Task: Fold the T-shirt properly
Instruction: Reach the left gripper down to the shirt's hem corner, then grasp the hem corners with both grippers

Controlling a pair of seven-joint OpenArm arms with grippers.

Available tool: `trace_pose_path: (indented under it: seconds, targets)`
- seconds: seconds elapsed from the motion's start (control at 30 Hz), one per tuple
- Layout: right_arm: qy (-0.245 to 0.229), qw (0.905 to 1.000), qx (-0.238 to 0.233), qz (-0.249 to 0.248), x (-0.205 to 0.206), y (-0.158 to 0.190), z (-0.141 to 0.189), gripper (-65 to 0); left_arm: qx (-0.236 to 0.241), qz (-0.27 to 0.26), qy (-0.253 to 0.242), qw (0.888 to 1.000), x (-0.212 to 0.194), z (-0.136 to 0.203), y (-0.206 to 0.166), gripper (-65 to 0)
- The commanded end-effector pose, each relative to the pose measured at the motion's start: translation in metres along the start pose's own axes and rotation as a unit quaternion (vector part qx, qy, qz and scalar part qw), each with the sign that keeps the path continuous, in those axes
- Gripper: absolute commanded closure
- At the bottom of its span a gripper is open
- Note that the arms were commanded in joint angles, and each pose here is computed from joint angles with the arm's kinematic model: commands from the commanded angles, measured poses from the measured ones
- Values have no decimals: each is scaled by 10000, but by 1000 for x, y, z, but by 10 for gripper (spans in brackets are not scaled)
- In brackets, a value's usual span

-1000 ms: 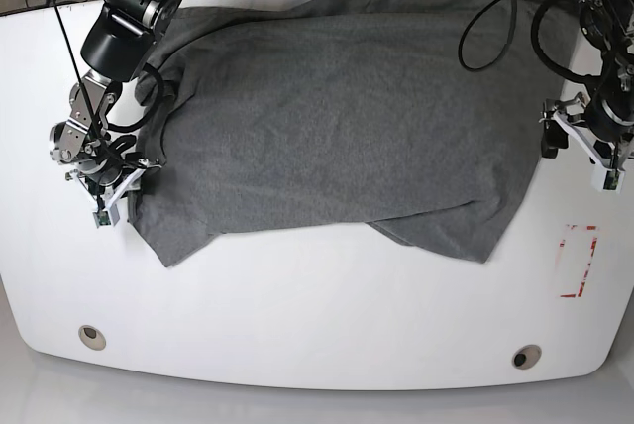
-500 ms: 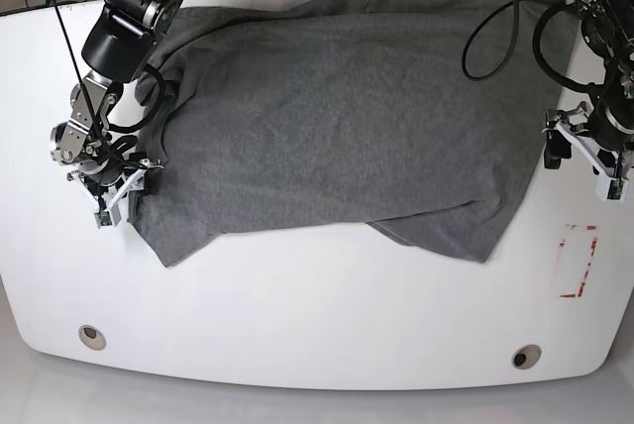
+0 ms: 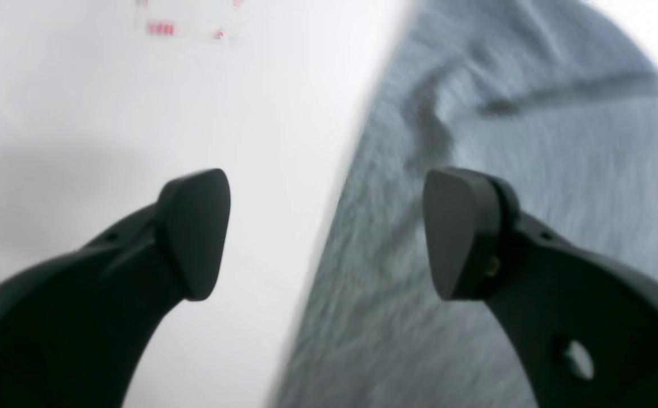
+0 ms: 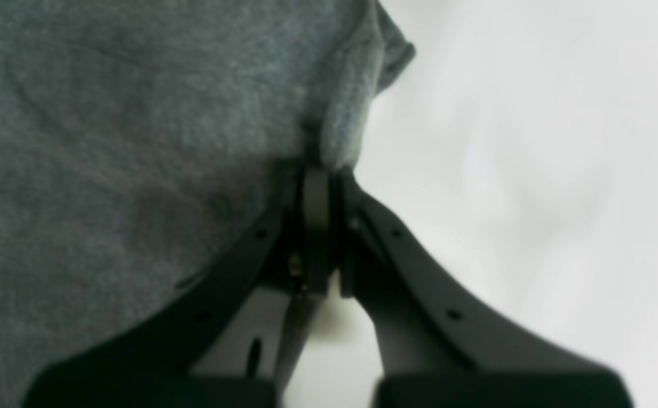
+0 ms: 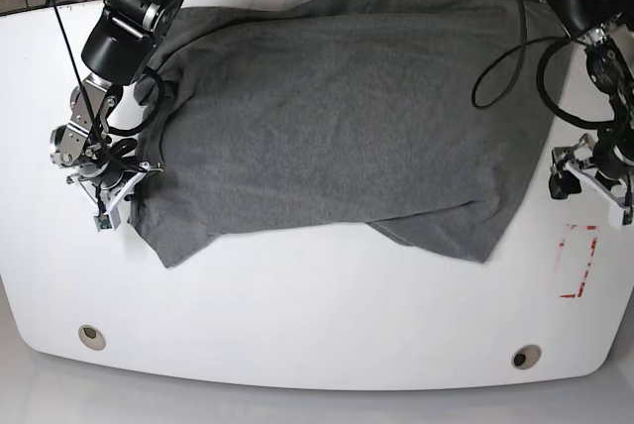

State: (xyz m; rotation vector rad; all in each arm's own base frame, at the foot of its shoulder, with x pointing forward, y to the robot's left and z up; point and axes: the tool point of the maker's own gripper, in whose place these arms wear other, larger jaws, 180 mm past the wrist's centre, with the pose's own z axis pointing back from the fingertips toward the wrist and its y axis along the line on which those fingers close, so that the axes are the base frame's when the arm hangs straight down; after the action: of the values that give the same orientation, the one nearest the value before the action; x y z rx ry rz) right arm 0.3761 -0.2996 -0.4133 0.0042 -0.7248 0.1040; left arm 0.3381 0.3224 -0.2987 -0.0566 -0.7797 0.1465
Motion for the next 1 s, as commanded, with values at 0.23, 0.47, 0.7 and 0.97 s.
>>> trace_pose_path:
  seconds: [0.23, 0.47, 0.7, 0.97]
  targets:
    - [-303, 9995, -36, 8, 23, -2, 3, -2, -562, 491, -182, 9970, 39, -58, -24, -506]
    - [-319, 9995, -2, -4, 23, 2, 2, -2, -796, 842, -24, 9933, 38, -102, -38, -506]
    - [-335, 9994, 4, -7, 25, 2, 2, -2, -859, 816, 121, 9929, 27, -135, -54, -506]
    - [-343, 9994, 3, -7, 26, 2, 2, -2, -934, 779, 380, 9918, 15, -154, -72, -507]
